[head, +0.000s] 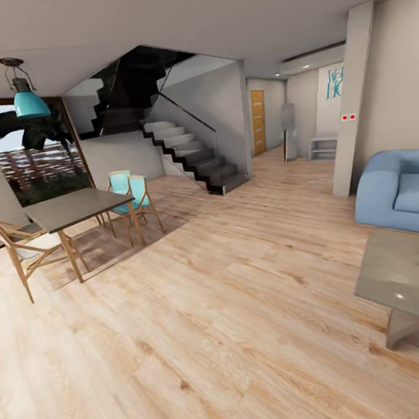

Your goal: Turn on the radio receiver that's on the table in the living room.

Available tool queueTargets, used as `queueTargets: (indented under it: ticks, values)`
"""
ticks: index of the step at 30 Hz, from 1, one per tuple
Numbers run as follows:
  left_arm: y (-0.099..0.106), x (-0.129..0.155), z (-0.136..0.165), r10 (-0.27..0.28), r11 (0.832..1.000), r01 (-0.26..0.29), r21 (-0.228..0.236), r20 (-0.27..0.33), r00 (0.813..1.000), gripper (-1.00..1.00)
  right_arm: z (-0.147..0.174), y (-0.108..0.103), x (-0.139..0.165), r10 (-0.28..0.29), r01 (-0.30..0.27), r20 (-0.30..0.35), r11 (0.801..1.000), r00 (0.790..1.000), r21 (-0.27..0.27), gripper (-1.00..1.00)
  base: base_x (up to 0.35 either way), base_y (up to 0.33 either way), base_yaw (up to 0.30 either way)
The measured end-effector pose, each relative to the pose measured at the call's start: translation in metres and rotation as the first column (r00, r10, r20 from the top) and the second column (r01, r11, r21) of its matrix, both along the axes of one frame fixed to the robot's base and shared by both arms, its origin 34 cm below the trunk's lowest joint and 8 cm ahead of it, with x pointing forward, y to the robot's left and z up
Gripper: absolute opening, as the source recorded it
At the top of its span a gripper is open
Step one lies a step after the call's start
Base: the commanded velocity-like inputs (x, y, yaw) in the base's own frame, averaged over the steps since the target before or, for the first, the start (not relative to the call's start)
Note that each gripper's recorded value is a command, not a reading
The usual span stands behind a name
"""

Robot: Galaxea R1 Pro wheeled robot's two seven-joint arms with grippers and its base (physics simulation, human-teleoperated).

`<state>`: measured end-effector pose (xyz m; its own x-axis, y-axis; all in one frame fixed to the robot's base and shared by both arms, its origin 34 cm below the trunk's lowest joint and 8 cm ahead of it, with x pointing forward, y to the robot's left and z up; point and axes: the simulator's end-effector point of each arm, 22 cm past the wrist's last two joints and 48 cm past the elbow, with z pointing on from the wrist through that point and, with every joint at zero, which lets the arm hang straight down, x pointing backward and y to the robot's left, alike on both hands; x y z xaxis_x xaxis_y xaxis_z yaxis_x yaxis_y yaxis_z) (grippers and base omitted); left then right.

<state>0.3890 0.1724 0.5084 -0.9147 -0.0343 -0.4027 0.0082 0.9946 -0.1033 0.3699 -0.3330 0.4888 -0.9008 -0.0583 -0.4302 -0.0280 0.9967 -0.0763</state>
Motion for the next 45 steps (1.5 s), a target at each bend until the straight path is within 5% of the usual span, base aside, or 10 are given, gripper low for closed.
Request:
queueTargets:
  ticks: [45]
  values:
    - [0.014,0.006,0.001,0.021,0.999,-0.022,0.045,0.026,0.999,1.0,0.0,0.0,0.0,-0.004,0.004,0.0,1.0,1.0,0.001,1.0,0.019,0.0,-0.278]
